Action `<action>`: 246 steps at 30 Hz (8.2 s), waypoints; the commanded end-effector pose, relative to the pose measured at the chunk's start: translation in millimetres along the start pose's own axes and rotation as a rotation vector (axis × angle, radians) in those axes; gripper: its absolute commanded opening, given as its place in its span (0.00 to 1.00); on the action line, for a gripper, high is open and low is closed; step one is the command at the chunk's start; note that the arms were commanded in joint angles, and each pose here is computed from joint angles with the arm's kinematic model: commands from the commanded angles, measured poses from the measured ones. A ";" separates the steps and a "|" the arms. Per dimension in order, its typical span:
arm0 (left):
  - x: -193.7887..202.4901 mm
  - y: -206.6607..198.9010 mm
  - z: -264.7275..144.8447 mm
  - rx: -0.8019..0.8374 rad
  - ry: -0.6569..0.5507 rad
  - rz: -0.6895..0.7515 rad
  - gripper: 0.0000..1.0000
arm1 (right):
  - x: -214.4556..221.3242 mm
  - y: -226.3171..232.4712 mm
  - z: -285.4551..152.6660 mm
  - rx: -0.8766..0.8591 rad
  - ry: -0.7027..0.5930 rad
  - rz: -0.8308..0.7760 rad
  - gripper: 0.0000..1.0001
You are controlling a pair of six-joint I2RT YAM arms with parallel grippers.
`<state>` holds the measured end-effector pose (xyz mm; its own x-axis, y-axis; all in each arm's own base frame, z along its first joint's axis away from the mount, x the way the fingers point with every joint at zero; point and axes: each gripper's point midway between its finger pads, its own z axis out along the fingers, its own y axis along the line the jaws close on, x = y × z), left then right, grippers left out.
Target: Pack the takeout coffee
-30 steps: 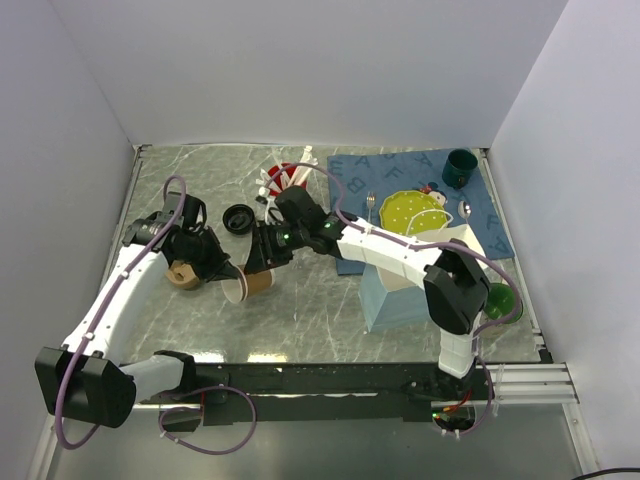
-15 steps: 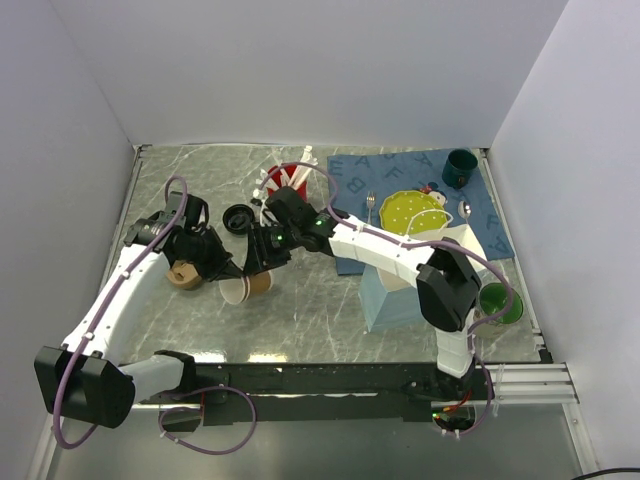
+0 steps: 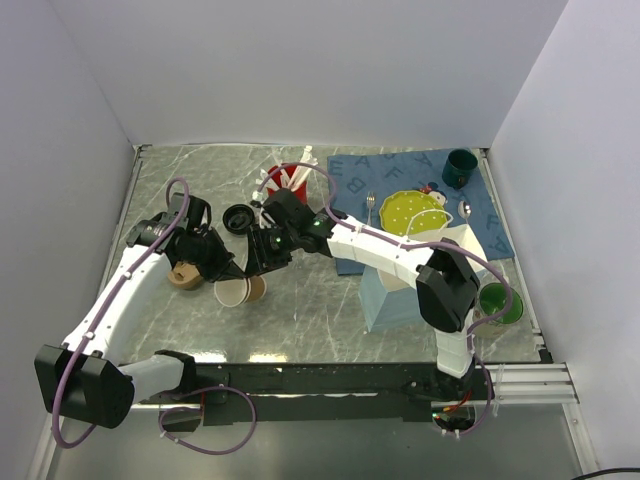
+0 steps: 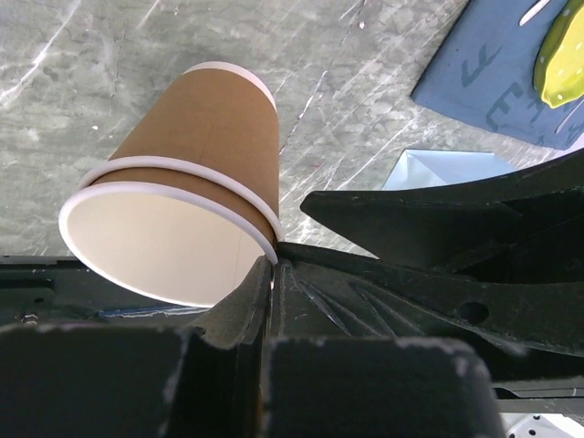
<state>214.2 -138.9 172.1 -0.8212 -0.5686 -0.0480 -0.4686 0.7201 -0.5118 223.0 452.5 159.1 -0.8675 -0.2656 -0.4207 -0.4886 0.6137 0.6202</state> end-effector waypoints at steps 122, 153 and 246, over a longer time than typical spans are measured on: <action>-2.7 -22.9 16.5 -0.320 -0.019 0.432 0.01 | -20.1 -44.8 -12.0 0.064 -0.023 0.152 0.38; 9.6 -86.2 -8.3 0.111 -0.122 0.405 0.01 | -28.4 -14.2 -50.3 -0.127 -0.104 0.207 0.36; 23.3 -34.1 -33.4 -0.121 0.025 0.318 0.01 | -86.0 -74.9 -122.4 0.249 -0.231 0.139 0.41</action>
<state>225.6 -161.8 227.5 -0.9072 -0.3454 -0.2400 -0.2495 0.9014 -0.3540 311.3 342.9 213.9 -0.8843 -0.0106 -0.4668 -0.2972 0.7838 0.5453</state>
